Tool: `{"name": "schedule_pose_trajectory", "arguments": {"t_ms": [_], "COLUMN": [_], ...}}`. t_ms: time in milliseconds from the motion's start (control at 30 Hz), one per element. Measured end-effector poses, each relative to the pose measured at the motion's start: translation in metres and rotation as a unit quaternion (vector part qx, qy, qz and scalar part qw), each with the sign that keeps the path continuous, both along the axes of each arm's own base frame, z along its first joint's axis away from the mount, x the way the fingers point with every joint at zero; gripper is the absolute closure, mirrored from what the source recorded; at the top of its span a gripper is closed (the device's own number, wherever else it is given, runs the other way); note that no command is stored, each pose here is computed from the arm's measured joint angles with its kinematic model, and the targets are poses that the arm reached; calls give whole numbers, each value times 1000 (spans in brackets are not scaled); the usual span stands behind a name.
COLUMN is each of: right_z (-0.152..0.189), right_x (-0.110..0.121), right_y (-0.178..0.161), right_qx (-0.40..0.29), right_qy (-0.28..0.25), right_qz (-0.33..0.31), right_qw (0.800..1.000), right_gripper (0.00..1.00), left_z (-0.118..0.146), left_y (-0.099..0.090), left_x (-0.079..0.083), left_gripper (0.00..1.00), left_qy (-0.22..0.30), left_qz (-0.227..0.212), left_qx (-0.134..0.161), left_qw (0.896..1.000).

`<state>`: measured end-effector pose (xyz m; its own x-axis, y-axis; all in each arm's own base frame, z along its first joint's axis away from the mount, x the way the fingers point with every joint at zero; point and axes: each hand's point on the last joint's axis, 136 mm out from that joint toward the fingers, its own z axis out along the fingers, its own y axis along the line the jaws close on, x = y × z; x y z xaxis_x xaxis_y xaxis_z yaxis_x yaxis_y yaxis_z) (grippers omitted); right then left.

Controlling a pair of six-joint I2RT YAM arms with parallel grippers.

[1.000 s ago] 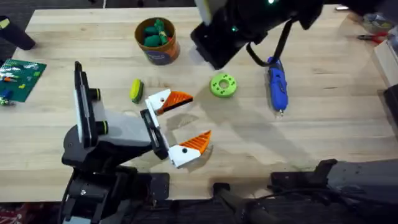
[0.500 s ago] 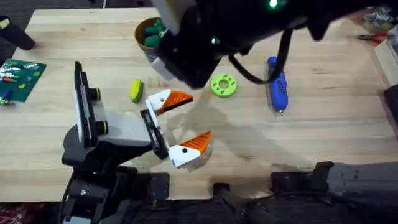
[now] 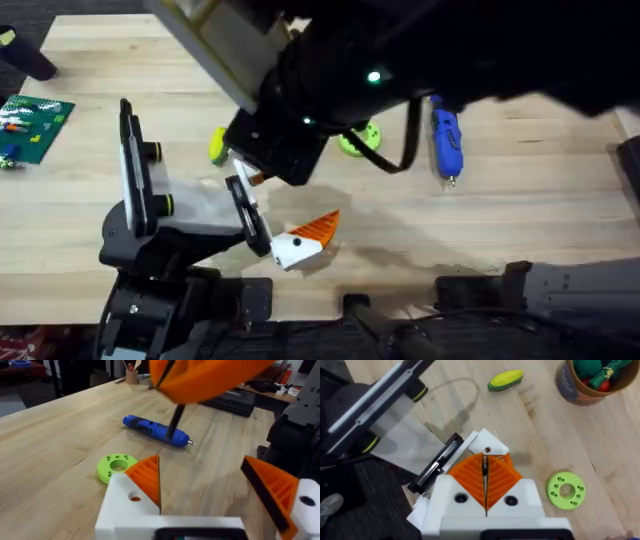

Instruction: Pick up the gripper from the table and insert it into the empty holder that is missing its gripper. Then pick up a screw, insert it into the mounting hole, and use the screwdriver to tighten it. Finally, clean up the table by picking up the vegetable and placing it into the bucket.

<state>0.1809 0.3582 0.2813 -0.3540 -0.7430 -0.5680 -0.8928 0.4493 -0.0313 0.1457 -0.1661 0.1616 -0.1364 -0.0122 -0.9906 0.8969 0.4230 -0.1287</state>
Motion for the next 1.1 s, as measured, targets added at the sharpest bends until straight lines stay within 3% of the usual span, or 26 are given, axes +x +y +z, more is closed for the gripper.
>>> {"name": "schedule_pose_trajectory", "arguments": {"t_ms": [367,1100], "right_z": [-31,-47], "right_x": [6,10], "right_y": [11,15], "right_qx": [-35,-55], "right_qy": [17,22], "right_qz": [0,-3], "right_qw": [999,998], "right_gripper": [995,995], "left_z": [0,0], "left_y": [0,0], "left_x": [0,0], "left_gripper": [17,17], "left_qy": [0,0], "left_qz": [0,0], "left_qx": [0,0], "left_qw": [1000,1000]}}
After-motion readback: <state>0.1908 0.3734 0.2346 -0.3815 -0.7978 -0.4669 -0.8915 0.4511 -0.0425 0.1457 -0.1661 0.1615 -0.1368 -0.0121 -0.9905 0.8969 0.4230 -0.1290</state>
